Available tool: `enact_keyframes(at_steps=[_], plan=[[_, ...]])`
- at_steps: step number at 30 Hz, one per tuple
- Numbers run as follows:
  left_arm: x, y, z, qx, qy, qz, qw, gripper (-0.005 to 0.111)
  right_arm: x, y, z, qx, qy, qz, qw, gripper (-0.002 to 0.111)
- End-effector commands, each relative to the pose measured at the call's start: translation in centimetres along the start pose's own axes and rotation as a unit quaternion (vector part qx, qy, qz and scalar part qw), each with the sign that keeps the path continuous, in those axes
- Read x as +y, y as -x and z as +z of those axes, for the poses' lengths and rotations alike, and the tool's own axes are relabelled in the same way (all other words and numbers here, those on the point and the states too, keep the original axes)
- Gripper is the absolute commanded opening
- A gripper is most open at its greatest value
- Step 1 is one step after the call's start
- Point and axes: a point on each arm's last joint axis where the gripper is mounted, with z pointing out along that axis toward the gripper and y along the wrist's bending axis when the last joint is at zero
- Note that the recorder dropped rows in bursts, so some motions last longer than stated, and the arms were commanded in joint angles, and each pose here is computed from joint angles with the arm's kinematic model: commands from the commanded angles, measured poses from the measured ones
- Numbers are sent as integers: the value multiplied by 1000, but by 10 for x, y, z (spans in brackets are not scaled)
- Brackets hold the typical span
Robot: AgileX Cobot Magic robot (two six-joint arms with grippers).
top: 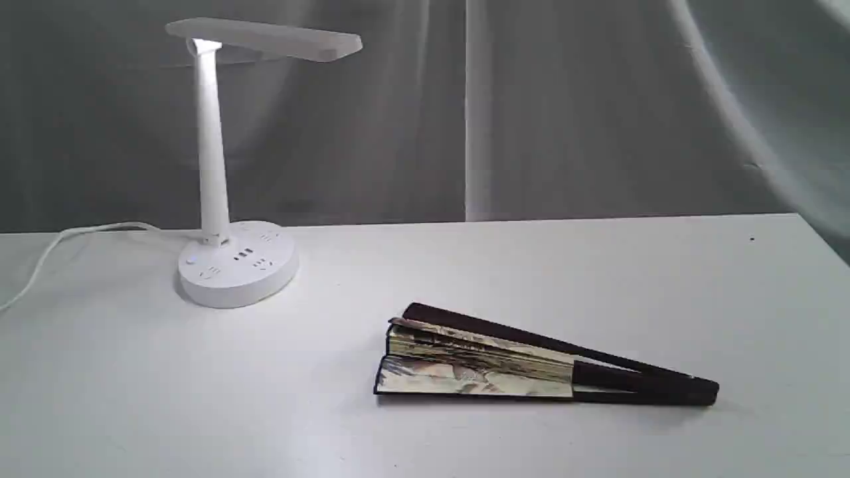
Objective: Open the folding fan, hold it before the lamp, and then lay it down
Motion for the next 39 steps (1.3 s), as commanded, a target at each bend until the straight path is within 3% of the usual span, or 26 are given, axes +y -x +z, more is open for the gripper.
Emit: enact_keyframes(at_steps=[1,24,35,39], plan=[[0,-1,0,0,-2,-1,1000,0,0,-1,0,-1,1,2,1000,0],[0,-1,0,0,-2,0,1000,0,0,0,0,-7,4,2,1000,0],[0,-1,0,0,-2,1,1000,0,9,19,-3,-110,51,22,992,0],[0,-1,0,0,-2,1,1000,0,12,31,-7,-170,84,93,977,0]])
